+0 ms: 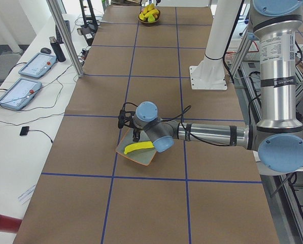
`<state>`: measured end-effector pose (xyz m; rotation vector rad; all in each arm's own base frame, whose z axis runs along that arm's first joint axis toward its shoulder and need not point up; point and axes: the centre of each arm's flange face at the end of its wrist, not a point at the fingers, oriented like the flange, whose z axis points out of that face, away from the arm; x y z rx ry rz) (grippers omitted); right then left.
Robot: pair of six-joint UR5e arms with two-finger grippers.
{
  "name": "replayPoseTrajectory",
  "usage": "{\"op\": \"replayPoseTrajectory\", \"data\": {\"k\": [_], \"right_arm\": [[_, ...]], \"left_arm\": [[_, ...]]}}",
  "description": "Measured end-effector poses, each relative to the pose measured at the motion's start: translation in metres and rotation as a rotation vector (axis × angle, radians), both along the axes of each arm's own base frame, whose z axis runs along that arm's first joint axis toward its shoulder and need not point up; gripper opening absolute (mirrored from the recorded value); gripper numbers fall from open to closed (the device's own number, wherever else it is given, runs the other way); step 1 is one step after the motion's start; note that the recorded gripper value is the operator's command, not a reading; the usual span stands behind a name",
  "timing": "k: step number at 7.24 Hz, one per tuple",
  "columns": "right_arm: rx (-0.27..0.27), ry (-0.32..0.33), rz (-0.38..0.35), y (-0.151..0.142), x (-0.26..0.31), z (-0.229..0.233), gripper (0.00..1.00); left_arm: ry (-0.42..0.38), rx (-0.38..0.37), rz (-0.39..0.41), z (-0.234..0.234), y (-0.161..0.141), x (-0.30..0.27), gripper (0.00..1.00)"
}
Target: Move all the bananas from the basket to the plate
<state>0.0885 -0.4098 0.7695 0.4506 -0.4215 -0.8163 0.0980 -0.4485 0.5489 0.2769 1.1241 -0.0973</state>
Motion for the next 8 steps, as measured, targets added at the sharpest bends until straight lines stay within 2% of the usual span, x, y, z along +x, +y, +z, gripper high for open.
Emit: {"op": "replayPoseTrajectory", "data": {"k": [2, 6, 8], "right_arm": [[0.008, 0.009, 0.006, -0.006, -0.014, -0.003, 0.9], [0.032, 0.077, 0.005, -0.01, -0.021, 0.003, 0.86], [0.036, 0.081, -0.005, -0.011, -0.027, 0.004, 0.83]], "left_arm": [[0.002, 0.005, -0.001, 0.0, 0.001, -0.001, 1.0], [0.002, 0.004, -0.002, 0.001, 0.001, -0.001, 1.0], [0.002, 0.003, -0.002, 0.001, 0.001, -0.001, 1.0]]}}
